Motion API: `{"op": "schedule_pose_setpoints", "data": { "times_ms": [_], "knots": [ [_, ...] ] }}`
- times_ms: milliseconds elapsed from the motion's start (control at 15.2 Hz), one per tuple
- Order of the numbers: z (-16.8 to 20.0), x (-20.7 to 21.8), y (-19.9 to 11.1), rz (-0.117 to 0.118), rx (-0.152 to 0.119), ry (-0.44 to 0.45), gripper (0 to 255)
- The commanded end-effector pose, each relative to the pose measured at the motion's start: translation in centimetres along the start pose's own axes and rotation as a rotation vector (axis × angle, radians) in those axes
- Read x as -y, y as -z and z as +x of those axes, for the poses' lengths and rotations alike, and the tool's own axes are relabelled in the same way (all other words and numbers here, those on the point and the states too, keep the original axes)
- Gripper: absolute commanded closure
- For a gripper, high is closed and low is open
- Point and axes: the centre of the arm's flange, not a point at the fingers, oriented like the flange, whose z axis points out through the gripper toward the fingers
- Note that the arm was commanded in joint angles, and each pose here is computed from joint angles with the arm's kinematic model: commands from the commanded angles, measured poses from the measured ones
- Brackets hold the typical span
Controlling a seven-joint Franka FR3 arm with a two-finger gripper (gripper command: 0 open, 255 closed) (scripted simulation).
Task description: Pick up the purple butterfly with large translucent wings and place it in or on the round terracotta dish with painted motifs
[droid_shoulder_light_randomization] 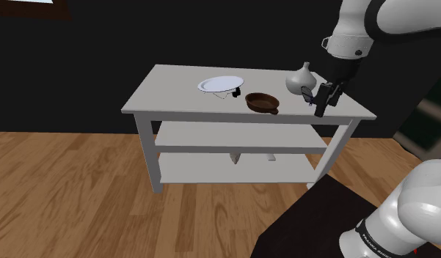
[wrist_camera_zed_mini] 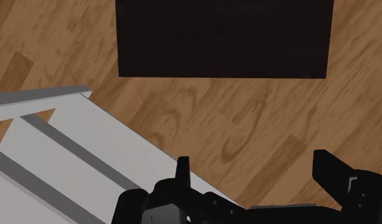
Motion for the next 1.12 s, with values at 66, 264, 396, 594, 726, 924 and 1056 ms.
{"op": "schedule_pose_setpoints", "data": {
  "times_ms": [66,264,396,594,726,924,1056],
  "knots": [
    [0.5,-1.1,-0.5,-0.005,0.003,0.006,0],
    [2.1,-4.3,-1.8,-0.019,0.011,0.024,0],
    [3.2,-6.4,-2.6,-0.029,0.016,0.036,0],
    [4.9,-9.6,-3.9,-0.043,0.024,0.054,0],
    [6.0,-11.7,-4.8,-0.053,0.029,0.065,0],
    [7.8,-14.9,-6.0,-0.067,0.037,0.083,0],
    [9.0,-17.0,-6.8,-0.077,0.043,0.095,0]
  ]
}}
